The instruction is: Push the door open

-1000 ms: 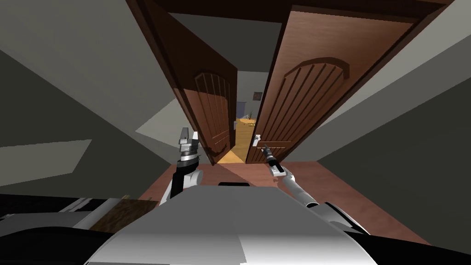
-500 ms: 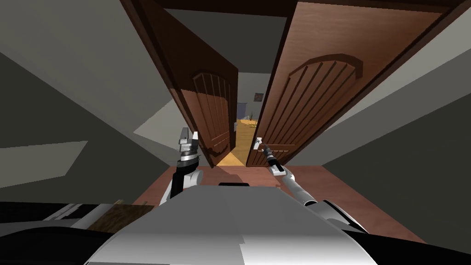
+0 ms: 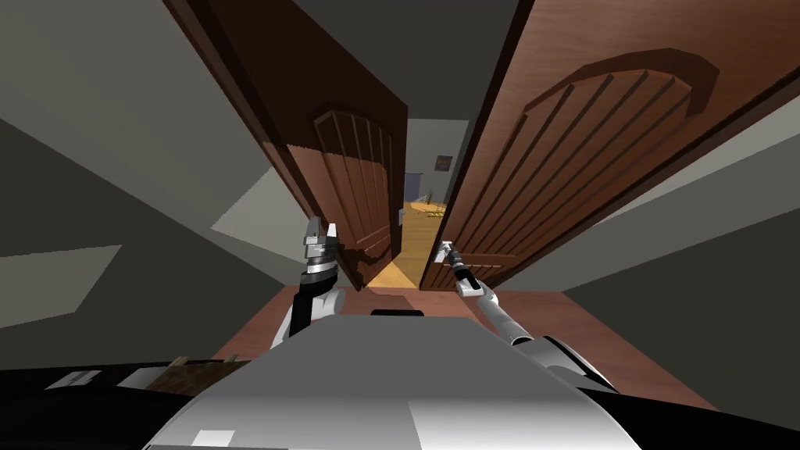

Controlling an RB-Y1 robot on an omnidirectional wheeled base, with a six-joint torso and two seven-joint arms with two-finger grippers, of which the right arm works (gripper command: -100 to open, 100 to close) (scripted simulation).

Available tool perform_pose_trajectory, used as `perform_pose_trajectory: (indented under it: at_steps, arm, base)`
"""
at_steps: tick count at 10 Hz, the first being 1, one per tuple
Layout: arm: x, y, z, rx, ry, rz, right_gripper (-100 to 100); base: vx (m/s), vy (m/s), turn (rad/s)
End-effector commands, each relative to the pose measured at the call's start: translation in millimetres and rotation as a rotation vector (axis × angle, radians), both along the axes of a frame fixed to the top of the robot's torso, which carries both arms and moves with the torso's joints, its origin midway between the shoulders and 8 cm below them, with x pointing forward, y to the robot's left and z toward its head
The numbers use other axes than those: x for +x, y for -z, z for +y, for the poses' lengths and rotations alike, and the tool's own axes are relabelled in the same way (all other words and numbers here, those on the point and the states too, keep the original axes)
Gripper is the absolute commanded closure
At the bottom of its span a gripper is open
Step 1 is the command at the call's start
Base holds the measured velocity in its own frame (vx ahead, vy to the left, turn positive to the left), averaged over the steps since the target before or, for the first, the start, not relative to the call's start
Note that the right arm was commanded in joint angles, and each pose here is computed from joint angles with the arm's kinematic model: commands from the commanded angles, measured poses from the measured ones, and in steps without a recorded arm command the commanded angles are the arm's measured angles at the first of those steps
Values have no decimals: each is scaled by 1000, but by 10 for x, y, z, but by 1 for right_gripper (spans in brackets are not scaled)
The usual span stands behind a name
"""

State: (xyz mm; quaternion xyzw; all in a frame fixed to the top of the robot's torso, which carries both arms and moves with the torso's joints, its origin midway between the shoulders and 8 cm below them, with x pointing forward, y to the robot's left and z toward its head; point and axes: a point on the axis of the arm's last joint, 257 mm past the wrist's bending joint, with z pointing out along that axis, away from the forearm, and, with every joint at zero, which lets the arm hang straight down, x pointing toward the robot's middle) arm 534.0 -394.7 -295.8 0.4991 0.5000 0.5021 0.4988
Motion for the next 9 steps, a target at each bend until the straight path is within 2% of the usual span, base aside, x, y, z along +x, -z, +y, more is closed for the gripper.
perform_pose_trajectory:
  at_steps: [1,2,7,8,9]
  arm:
    - [0,0,0,0,0,0,-100]
    - [0,0,0,0,0,0,100]
    - [0,0,0,0,0,0,100]
    - [36,-79,-172,-14,40,-16,100]
    - [42,-99,-229,-17,53,-21,100]
  base:
    - [86,-12,11]
    - [-9,0,-9]
    - [-12,1,3]
    - [48,6,120]
    - [77,12,99]
